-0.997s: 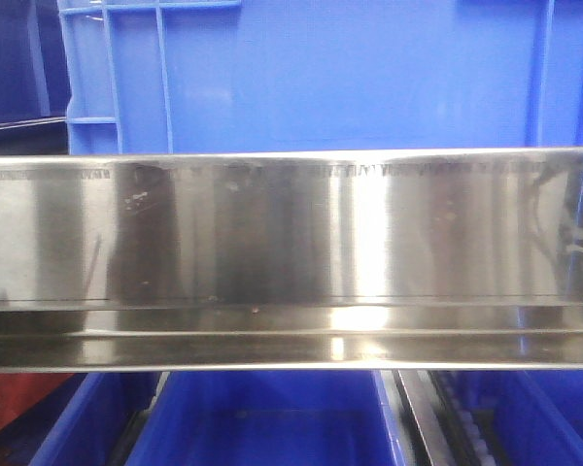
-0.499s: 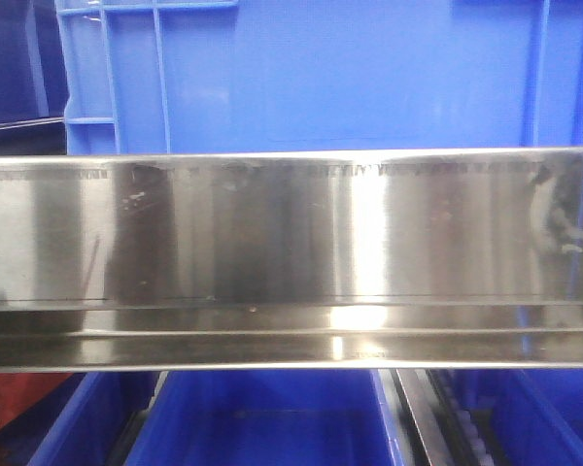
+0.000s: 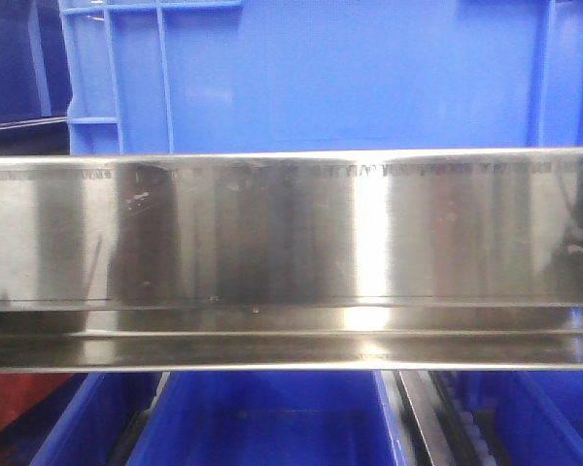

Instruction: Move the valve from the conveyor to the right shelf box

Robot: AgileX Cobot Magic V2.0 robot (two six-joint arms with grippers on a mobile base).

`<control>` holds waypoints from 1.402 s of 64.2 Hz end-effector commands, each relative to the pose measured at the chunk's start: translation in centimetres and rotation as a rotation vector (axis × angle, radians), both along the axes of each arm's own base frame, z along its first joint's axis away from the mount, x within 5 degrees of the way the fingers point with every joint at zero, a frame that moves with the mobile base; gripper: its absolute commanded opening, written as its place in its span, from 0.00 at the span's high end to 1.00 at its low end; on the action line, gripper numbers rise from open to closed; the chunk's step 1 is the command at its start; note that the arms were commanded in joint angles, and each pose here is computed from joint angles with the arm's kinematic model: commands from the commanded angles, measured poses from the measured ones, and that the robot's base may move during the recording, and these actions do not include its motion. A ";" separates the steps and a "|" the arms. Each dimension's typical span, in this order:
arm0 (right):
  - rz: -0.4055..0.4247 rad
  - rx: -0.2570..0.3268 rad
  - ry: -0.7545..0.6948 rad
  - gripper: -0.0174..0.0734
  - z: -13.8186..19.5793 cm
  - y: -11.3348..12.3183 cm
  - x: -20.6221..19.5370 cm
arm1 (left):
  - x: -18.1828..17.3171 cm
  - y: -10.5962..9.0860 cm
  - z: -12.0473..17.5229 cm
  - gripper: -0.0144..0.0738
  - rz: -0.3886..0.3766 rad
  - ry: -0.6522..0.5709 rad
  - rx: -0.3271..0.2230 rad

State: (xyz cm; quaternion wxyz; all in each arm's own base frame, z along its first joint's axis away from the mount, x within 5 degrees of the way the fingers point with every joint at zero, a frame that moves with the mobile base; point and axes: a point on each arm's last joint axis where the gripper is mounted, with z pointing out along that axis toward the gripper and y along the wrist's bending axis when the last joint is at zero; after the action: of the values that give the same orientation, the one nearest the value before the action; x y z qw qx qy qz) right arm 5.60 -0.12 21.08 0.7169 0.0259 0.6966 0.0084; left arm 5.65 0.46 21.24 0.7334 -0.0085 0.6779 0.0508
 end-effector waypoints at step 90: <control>0.058 0.004 -0.065 0.98 0.3 0.3 0.0 | -0.1 0.0 0.2 0.96 0.003 -0.025 -0.013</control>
State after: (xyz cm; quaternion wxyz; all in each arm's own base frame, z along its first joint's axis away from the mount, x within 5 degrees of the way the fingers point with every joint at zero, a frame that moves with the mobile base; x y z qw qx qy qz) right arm 5.62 0.21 21.32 0.7339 0.0060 0.6784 0.0331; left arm 5.65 0.46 21.24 0.7334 -0.0085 0.6779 0.0508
